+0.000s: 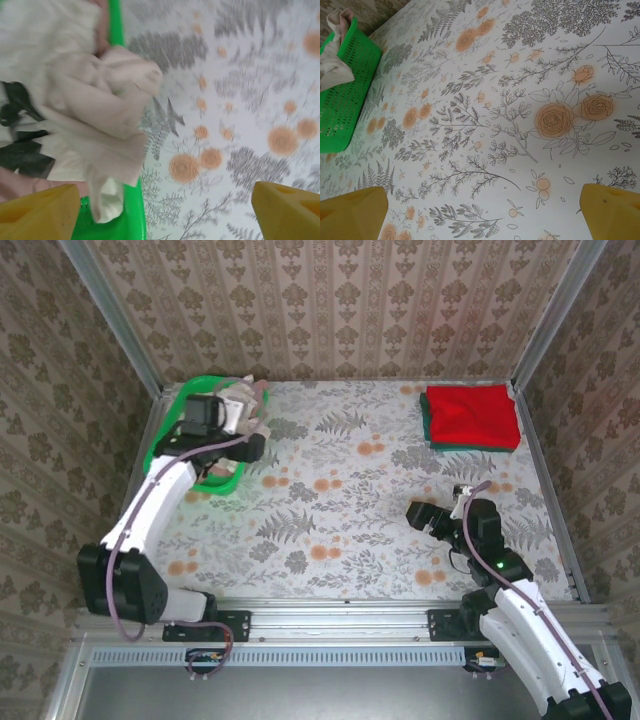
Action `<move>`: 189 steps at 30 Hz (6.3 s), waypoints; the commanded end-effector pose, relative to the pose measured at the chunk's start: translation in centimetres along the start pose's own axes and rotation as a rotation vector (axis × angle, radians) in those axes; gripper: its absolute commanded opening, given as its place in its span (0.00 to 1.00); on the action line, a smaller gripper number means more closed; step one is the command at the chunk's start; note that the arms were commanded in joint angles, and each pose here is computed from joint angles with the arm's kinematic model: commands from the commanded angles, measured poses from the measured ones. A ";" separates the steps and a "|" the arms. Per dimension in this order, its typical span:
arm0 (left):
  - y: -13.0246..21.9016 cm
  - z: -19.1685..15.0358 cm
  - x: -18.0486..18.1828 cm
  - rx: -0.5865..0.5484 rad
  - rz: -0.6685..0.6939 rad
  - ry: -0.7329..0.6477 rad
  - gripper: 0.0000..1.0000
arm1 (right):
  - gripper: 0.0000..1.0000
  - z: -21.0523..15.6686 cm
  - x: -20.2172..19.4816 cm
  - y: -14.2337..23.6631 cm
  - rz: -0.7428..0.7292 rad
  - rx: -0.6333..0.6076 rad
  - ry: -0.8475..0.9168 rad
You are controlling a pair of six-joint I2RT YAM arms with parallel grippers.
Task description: Fold and stack the t-shirts
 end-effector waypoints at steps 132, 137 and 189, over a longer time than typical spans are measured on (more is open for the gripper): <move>-6.2 3.1 -3.5 0.103 0.002 -0.396 0.98 | 0.77 -9.2 12.6 -3.7 0.115 0.219 0.500; -11.6 2.3 -3.6 0.243 0.011 -0.441 0.92 | 0.79 -12.5 9.4 -5.5 -0.047 0.252 0.540; -16.5 3.6 0.2 0.303 -0.077 -0.234 0.13 | 0.77 -6.0 7.1 -19.1 -0.290 0.331 0.455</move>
Point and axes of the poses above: each hand's point on the last joint's axis, 136 mm out from that joint toward the fingers, its own y axis back along the fingers, its own x axis along the line the jaws close on, z = x × y, the point moved 2 cm from there along y, back along the fingers, and after that the axes turned 1 degree about y, right-handed, at the moved point
